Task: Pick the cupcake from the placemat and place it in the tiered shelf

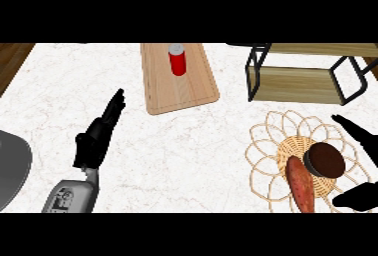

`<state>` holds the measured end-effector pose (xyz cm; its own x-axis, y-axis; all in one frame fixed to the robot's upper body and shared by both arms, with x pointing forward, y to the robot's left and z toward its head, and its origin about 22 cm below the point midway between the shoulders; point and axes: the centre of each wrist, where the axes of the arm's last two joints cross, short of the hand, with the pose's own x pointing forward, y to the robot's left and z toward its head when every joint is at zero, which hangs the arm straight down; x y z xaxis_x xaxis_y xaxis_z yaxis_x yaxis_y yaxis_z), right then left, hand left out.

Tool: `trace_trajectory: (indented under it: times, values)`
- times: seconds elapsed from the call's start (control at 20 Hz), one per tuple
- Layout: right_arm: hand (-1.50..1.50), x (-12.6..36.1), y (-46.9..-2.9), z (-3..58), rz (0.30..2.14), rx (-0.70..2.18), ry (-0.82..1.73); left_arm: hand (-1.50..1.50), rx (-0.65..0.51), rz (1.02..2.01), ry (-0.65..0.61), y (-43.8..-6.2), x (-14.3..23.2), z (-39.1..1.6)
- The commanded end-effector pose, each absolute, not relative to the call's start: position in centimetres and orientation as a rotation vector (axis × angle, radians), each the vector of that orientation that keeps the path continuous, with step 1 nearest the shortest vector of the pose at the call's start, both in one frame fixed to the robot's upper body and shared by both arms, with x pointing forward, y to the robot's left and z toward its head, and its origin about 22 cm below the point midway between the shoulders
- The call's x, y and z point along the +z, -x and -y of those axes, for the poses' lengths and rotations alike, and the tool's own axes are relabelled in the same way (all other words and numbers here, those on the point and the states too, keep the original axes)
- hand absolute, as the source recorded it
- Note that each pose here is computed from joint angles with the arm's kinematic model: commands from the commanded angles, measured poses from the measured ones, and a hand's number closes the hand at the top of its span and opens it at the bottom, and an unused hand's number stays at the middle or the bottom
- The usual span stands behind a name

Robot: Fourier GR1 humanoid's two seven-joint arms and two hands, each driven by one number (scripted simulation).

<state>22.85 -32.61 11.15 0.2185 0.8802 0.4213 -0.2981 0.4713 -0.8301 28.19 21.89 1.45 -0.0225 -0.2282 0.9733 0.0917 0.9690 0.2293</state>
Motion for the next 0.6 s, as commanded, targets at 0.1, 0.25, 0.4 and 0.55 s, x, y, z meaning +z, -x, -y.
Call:
trace_trajectory:
  times: [0.1, 0.25, 0.4, 0.55]
  values:
    - [-1.5, 10.0, -25.3, 31.8, 1.025, 0.906, 0.697, 0.0, -0.263, 1.564, -0.105, -28.4, 2.8, -22.9]
    - [-1.5, 9.1, -23.6, 33.3, 1.005, 0.945, 0.711, 0.0, -0.243, 1.575, -0.116, -27.6, 0.9, -24.2]
    - [-1.5, 9.2, -26.2, 34.7, 0.991, 0.918, 0.712, 0.0, -0.264, 1.593, -0.109, -27.3, 1.4, -22.2]
    - [-1.5, 7.8, -25.8, 33.6, 1.001, 0.92, 0.701, 0.0, -0.257, 1.577, -0.121, -28.2, 3.2, -21.4]
